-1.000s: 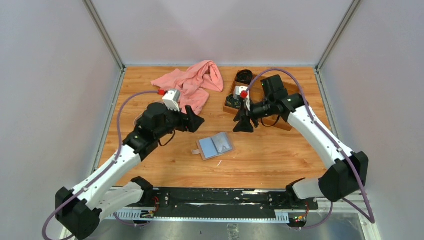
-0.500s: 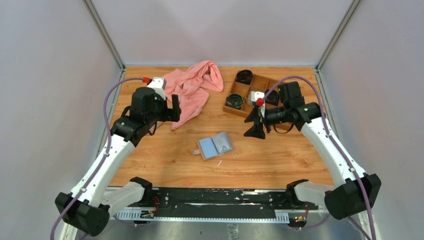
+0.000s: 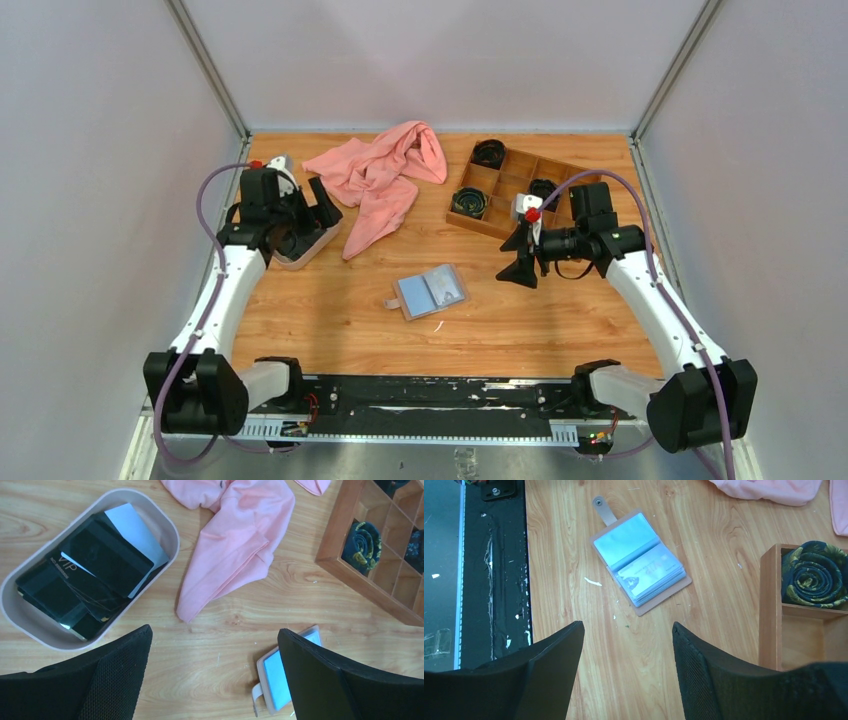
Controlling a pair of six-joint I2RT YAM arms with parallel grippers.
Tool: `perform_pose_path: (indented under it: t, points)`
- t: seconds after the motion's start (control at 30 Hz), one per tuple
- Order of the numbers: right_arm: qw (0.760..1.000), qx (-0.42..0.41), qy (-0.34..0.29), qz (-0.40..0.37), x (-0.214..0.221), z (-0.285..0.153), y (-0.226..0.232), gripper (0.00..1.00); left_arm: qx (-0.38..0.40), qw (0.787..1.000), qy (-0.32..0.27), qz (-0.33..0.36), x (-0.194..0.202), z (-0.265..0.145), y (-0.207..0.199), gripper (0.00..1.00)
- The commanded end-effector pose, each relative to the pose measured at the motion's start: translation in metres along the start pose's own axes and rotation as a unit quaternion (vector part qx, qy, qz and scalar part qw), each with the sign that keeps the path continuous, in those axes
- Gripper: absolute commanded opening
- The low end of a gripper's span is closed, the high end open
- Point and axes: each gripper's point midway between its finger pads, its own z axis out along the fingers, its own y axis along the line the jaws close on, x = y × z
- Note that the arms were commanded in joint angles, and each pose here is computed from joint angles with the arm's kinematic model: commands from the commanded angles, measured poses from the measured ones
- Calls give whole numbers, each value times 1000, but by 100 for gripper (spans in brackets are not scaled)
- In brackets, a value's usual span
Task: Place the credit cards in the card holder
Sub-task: Pick up the credit card from the storage box.
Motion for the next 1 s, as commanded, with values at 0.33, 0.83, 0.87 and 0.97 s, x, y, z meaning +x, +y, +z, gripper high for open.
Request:
perform_pose_path:
  t: [0.33, 0.83, 0.87, 0.97]
  points:
    - [1000, 5, 6, 10, 9, 2, -8, 69, -37, 994, -16, -104, 10, 25, 27, 99]
    - [1000, 5, 8, 13, 10, 3, -9, 69, -219, 962, -3, -160, 18, 61, 94, 77]
    - [1000, 5, 9, 13, 11, 3, -9, 69, -220, 962, -2, -160, 17, 65, 95, 77]
    - [1000, 6, 10, 13, 12, 3, -10, 69, -212, 963, 6, -165, 15, 79, 94, 77]
